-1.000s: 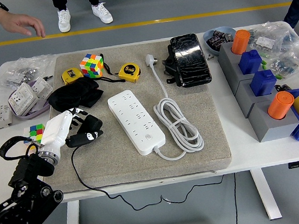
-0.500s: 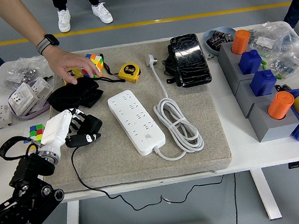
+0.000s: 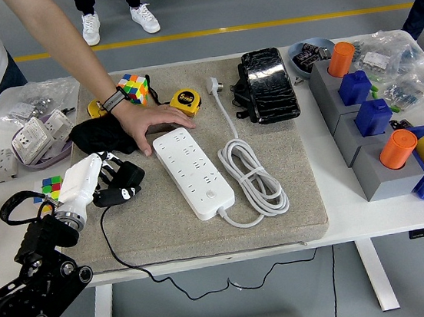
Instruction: Put the plug near the board,insert it into the board,press the button,pull the plug out
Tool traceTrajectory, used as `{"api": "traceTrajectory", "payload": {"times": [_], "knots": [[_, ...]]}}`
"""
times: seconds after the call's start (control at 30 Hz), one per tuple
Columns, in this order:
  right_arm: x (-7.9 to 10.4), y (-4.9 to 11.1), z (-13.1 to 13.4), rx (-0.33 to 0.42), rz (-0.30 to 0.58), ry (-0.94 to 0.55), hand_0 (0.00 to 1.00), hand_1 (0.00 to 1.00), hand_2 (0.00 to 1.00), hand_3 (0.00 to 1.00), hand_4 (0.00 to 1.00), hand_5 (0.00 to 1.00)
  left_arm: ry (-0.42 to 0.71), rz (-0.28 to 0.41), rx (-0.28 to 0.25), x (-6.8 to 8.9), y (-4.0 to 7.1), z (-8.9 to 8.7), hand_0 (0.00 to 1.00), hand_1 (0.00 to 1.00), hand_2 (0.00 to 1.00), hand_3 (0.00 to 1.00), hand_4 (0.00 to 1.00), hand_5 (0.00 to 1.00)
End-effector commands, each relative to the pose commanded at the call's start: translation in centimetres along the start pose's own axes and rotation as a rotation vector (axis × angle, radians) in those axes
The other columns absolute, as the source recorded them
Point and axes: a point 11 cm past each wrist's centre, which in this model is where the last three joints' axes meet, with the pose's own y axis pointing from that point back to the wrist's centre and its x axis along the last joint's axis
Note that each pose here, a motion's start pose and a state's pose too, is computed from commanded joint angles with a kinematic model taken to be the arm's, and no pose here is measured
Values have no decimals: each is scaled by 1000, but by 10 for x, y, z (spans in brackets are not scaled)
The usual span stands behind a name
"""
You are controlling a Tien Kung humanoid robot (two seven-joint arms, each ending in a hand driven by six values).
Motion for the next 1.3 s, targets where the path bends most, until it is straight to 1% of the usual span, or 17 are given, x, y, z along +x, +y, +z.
{"api": "traceTrajectory", "payload": {"times": [0.07, 0.1, 0.2, 0.3, 0.37, 0.43, 0.53, 0.63, 0.73, 0.9, 1.0, 1.13, 1.3], "knots": [[0, 0, 1, -1, 1, -3, 573, 642, 610, 537, 921, 482, 2, 4, -9, 0, 0, 2, 255, 396, 452, 542, 829, 24], [0, 0, 1, -1, 1, -4, 573, 642, 610, 536, 921, 482, 5, 8, -16, 1, 1, 4, 243, 377, 433, 542, 810, 2], [0, 0, 2, -2, 2, -7, 573, 642, 610, 536, 921, 482, 13, 16, -37, 2, 1, 7, 243, 377, 433, 542, 810, 2], [0, 0, 2, -2, 2, -8, 573, 641, 610, 537, 920, 482, 35, 26, -78, 4, 3, 13, 242, 367, 426, 541, 796, 2], [0, 0, 2, -2, 1, -9, 573, 641, 610, 537, 920, 482, 57, 43, -117, 6, 4, 17, 242, 367, 426, 541, 796, 2], [-1, 0, 2, -2, 1, -9, 573, 641, 610, 537, 920, 482, 74, 49, -146, 7, 5, 20, 242, 367, 426, 541, 796, 2], [-1, 0, 2, -2, 0, -9, 573, 641, 609, 537, 920, 481, 90, 61, -204, 11, 6, 27, 240, 365, 418, 540, 785, 2], [-1, 0, 1, 0, 1, -9, 573, 641, 609, 537, 920, 481, 91, 60, -245, 14, 5, 33, 240, 365, 418, 540, 785, 2], [-2, 0, -1, 3, -1, -9, 573, 641, 609, 537, 920, 481, 87, 52, -273, 17, 3, 40, 247, 367, 415, 542, 784, 2], [-4, -1, -14, 22, -8, 4, 573, 641, 609, 537, 920, 481, 85, 42, -307, 23, -3, 50, 252, 367, 414, 543, 780, 2], [-1, -1, -17, 26, -3, 13, 573, 641, 609, 537, 920, 481, 78, 31, -322, 23, -2, 53, 252, 367, 414, 543, 780, 2], [2, -1, -10, 14, 2, 24, 573, 641, 609, 537, 919, 481, 78, 14, -320, 18, 0, 51, 255, 370, 413, 544, 783, 2], [-1, 0, -5, 7, -5, 20, 573, 641, 609, 538, 920, 480, 79, -7, -331, 12, 1, 56, 256, 371, 413, 544, 784, 2]]}}
